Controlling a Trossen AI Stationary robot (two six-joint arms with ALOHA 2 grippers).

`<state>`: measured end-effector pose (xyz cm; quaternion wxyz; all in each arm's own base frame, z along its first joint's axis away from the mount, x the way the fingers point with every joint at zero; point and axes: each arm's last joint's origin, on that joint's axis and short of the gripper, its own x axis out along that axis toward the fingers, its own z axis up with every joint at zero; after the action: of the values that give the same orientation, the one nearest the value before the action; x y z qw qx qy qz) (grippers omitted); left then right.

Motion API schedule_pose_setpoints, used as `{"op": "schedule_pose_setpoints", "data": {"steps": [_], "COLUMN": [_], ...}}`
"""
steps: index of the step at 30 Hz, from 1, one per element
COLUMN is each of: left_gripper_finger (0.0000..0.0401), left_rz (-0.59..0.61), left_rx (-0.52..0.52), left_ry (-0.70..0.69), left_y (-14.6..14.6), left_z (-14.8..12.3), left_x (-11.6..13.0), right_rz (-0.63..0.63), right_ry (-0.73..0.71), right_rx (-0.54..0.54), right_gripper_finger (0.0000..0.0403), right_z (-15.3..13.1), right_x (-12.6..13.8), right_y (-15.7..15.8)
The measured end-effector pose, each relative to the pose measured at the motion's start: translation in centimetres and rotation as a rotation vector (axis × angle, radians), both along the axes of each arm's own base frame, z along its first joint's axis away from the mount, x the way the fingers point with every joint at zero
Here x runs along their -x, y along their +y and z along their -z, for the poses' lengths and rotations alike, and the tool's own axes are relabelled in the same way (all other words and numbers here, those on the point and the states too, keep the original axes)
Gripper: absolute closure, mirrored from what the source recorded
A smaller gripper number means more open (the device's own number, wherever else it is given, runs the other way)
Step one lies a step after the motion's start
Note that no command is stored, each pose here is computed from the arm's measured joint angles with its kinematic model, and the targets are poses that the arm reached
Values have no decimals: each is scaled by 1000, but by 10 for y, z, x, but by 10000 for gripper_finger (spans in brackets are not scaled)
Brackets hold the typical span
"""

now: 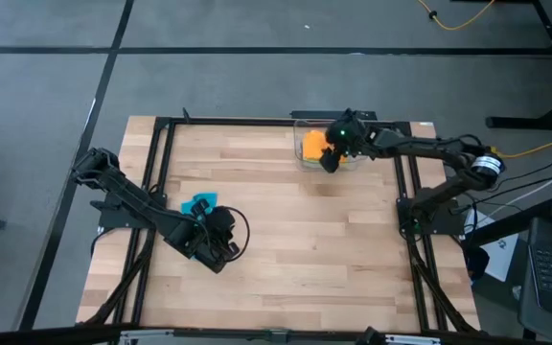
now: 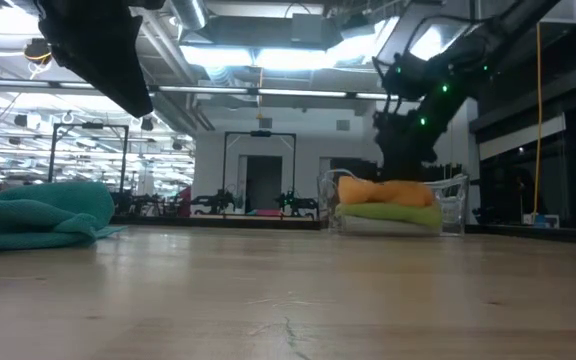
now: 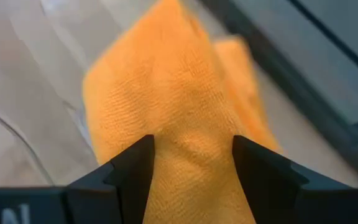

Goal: Fold microfiber towels
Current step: Put the folded orange microfiber into the transparent

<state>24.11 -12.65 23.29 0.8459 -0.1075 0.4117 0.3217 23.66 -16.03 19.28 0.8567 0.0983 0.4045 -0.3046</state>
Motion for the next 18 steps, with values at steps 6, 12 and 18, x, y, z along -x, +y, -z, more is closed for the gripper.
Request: {"op": "schedule_pose_setpoints", "data": {"steps": [6,12,18], "left_gripper_finger": [287,287,287], "left_rz": [0,-1,0], "left_rx": [0,2,4], "left_ry": [0,0,1], "left_y": [0,0,0], "left_z": [0,0,0], "left_x": [0,0,0], "right_rz": [-7,-19,-29], "right_ry": [53,3,-49], "right_rx": [-53,-7,40], "right_gripper_finger": [182,182,182], "right_z": [20,-14,-40], "right_x": [-1,-10,-19], "right_y": [0,-6,-12]}}
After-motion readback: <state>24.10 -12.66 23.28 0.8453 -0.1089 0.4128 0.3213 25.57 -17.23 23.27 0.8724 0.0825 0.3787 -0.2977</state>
